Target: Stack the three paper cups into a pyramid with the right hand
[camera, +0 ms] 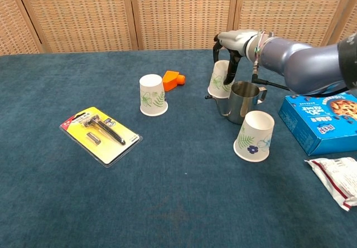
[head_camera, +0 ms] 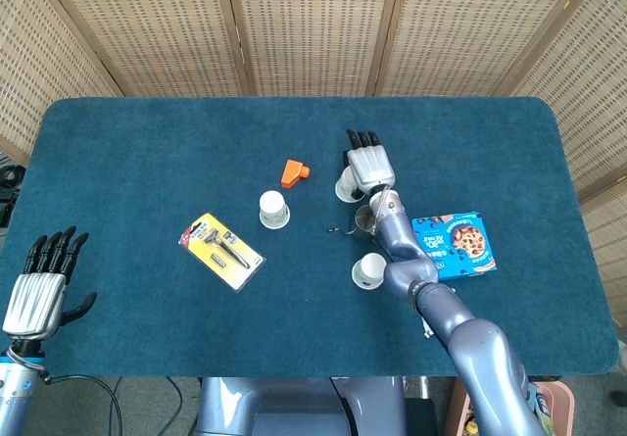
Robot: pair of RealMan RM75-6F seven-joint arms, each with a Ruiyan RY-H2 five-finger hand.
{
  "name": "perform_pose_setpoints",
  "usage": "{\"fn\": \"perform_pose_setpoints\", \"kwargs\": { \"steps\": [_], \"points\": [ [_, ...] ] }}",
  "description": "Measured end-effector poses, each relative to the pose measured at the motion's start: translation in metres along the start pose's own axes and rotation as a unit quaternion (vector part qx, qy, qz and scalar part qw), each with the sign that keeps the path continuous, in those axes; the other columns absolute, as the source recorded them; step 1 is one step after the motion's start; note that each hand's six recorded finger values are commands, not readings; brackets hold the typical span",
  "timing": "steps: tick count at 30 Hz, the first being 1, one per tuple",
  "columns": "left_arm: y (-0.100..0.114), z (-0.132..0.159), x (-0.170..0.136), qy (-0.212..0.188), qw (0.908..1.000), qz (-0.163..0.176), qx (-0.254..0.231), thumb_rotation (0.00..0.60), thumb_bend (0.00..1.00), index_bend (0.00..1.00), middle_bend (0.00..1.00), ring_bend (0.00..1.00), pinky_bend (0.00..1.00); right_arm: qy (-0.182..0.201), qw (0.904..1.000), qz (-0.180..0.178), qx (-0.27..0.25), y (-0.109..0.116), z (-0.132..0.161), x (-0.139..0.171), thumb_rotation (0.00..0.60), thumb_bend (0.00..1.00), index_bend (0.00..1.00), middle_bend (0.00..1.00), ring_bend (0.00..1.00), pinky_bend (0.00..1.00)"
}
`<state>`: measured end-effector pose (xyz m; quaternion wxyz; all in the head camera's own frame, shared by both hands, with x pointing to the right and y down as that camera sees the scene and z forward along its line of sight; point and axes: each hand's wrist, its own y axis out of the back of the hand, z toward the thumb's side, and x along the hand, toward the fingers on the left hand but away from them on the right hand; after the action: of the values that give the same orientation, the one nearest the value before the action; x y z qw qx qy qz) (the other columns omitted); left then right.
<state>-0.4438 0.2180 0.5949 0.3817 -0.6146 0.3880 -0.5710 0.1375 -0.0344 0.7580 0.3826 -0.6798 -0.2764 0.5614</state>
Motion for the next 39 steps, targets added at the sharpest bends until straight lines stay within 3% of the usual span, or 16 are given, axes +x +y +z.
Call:
{"fn": "perform_pose_setpoints", "kwargs": {
  "steps": [12, 24, 31, 39],
  "points": [
    [0.000, -0.001, -0.001, 0.000, 1.0000, -0.001, -0.001, 0.600, 0.28, 0.02, 0.00, 0.00, 0.00, 0.010, 0.9996, -0.024, 0.007, 0.016, 0.004, 0.000, 0.600, 0.07, 0.48, 0.06, 0.00, 0.00],
    [-0.001, 0.001, -0.001, -0.007, 0.9999, -0.008, -0.010, 0.600, 0.28, 0.02, 0.00, 0.00, 0.00, 0.046, 0.9956, -0.080, 0.014, 0.055, 0.019, 0.012, 0.600, 0.07, 0.48, 0.05, 0.00, 0.00],
    [-0.001, 0.005, -0.004, -0.018, 0.9996, -0.012, -0.016, 0.600, 0.28, 0.02, 0.00, 0.00, 0.00, 0.080, 0.9911, -0.106, 0.009, 0.076, 0.040, 0.046, 0.600, 0.07, 0.48, 0.04, 0.00, 0.00],
    [0.004, 0.011, -0.009, -0.033, 0.9992, -0.001, -0.024, 0.600, 0.28, 0.02, 0.00, 0.00, 0.00, 0.101, 0.9878, -0.118, 0.007, 0.095, 0.054, 0.110, 0.600, 0.07, 0.48, 0.03, 0.00, 0.00]
  ]
}}
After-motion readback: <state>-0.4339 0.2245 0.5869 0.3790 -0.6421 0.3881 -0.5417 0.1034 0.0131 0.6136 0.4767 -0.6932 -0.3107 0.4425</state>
